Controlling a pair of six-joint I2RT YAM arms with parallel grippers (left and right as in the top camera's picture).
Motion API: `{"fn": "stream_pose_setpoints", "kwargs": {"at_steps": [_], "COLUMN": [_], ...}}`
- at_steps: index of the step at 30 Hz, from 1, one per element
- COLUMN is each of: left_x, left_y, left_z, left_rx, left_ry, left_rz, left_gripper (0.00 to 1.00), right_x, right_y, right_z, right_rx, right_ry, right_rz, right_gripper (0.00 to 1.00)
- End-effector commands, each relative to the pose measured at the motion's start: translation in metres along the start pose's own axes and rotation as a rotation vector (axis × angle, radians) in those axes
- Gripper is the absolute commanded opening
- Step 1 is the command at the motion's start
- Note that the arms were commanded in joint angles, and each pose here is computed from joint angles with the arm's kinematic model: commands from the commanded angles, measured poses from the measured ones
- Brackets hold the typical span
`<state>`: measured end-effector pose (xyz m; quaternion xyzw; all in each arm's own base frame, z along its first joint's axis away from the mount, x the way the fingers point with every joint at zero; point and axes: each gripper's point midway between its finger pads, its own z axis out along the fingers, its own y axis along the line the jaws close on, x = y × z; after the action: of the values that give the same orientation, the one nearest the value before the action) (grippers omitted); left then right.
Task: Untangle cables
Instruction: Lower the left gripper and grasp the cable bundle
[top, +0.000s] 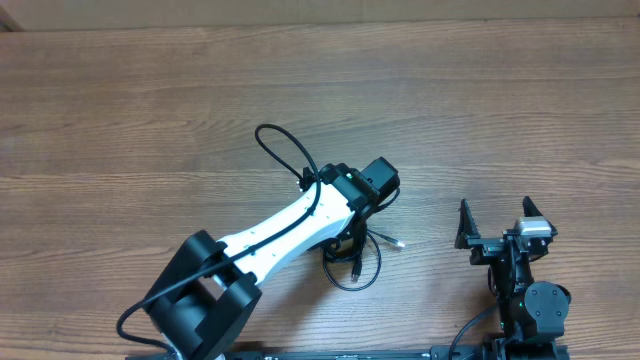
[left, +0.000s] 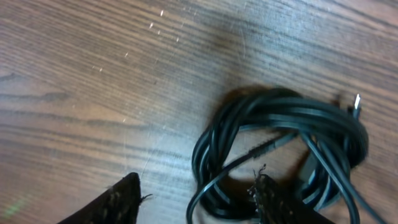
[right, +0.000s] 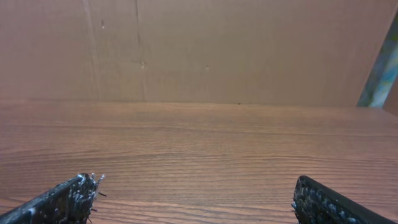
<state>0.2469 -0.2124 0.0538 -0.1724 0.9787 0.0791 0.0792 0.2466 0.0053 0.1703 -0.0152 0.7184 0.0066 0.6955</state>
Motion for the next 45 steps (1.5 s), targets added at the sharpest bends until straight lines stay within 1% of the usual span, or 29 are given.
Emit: {"fn": "stream_pose_setpoints", "kwargs": {"at_steps": [1, 10, 11, 14, 15, 17, 18, 20, 23, 24, 25, 26, 31, 32, 34, 35, 36, 38, 41, 43, 45], "left_x": [-0.007, -0.006, -0.006, -0.008, -0.008, -0.008, -0.008, -0.007, -0.005, -0.004, -0.004, -0.004, -0.004, -0.004, -0.004, -0.004, -0.004, -0.004, -0.004, -0.001, 0.006], "left_y": [-0.002, -0.008, -0.008, -0.012, -0.014, -0.014, -0.014, -0.013, -0.009, -0.009, -0.008, -0.007, -0.008, -0.009, -0.009, -0.009, -0.009, -0.009, -0.006, 0.004, 0.022], "left_z": [0.014, 0.022, 0.022, 0.022, 0.022, 0.023, 0.024, 0.027, 0.032, 0.034, 0.036, 0.038, 0.042, 0.043, 0.043, 0.044, 0.044, 0.044, 0.044, 0.044, 0.043], "left_rx": [-0.033, -0.027, -0.027, -0.012, -0.005, -0.005, -0.008, -0.016, -0.036, -0.042, -0.045, -0.048, -0.039, -0.036, -0.033, -0.033, -0.034, -0.034, -0.043, -0.080, -0.153], "left_ry": [-0.012, -0.005, -0.006, -0.012, -0.015, -0.015, -0.014, -0.011, -0.007, -0.005, -0.004, -0.006, -0.012, -0.013, -0.013, -0.014, -0.016, -0.016, -0.010, 0.005, 0.032], "left_rz": [-0.024, -0.024, -0.024, -0.027, -0.028, -0.029, -0.028, -0.026, -0.022, -0.020, -0.020, -0.020, -0.046, -0.046, -0.047, -0.047, -0.047, -0.047, -0.075, -0.167, -0.334], "left_gripper": [0.56, 0.60, 0.59, 0.50, 0.51, 0.58, 0.59, 0.57, 0.51, 0.52, 0.56, 0.57, 0.44, 0.39, 0.20, 0.13, 0.09, 0.04, 0.04, 0.04, 0.04], "right_x": [0.003, 0.003, 0.003, 0.003, 0.003, 0.003, 0.003, 0.003, 0.003, 0.003, 0.003, 0.003, 0.003, 0.003, 0.003, 0.003, 0.003, 0.003, 0.003, 0.003, 0.003], "right_y": [-0.002, -0.002, -0.002, -0.002, -0.002, -0.002, -0.002, -0.002, -0.002, -0.002, -0.002, -0.002, -0.002, -0.002, -0.002, -0.002, -0.002, -0.002, -0.002, -0.002, -0.002], "right_z": [0.001, 0.001, 0.001, 0.001, 0.001, 0.001, 0.001, 0.001, 0.001, 0.001, 0.001, 0.001, 0.001, 0.001, 0.001, 0.001, 0.001, 0.001, 0.001, 0.001, 0.001], "right_rx": [0.011, 0.011, 0.011, 0.011, 0.011, 0.011, 0.011, 0.011, 0.011, 0.011, 0.011, 0.011, 0.011, 0.011, 0.011, 0.011, 0.011, 0.011, 0.011, 0.011, 0.011], "right_ry": [0.004, 0.004, 0.004, 0.004, 0.004, 0.004, 0.004, 0.004, 0.004, 0.004, 0.004, 0.004, 0.004, 0.004, 0.004, 0.004, 0.004, 0.004, 0.004, 0.004, 0.004], "right_rz": [-0.004, -0.004, -0.004, -0.004, -0.004, -0.004, -0.004, -0.004, -0.004, -0.004, -0.004, -0.004, -0.004, -0.004, -0.004, -0.004, -0.004, -0.004, -0.004, -0.004, -0.004], "right_gripper": [1.00, 1.00, 1.00, 1.00, 1.00, 1.00, 1.00, 1.00, 1.00, 1.00, 1.00, 1.00, 1.00, 1.00, 1.00, 1.00, 1.00, 1.00, 1.00, 1.00, 1.00]}}
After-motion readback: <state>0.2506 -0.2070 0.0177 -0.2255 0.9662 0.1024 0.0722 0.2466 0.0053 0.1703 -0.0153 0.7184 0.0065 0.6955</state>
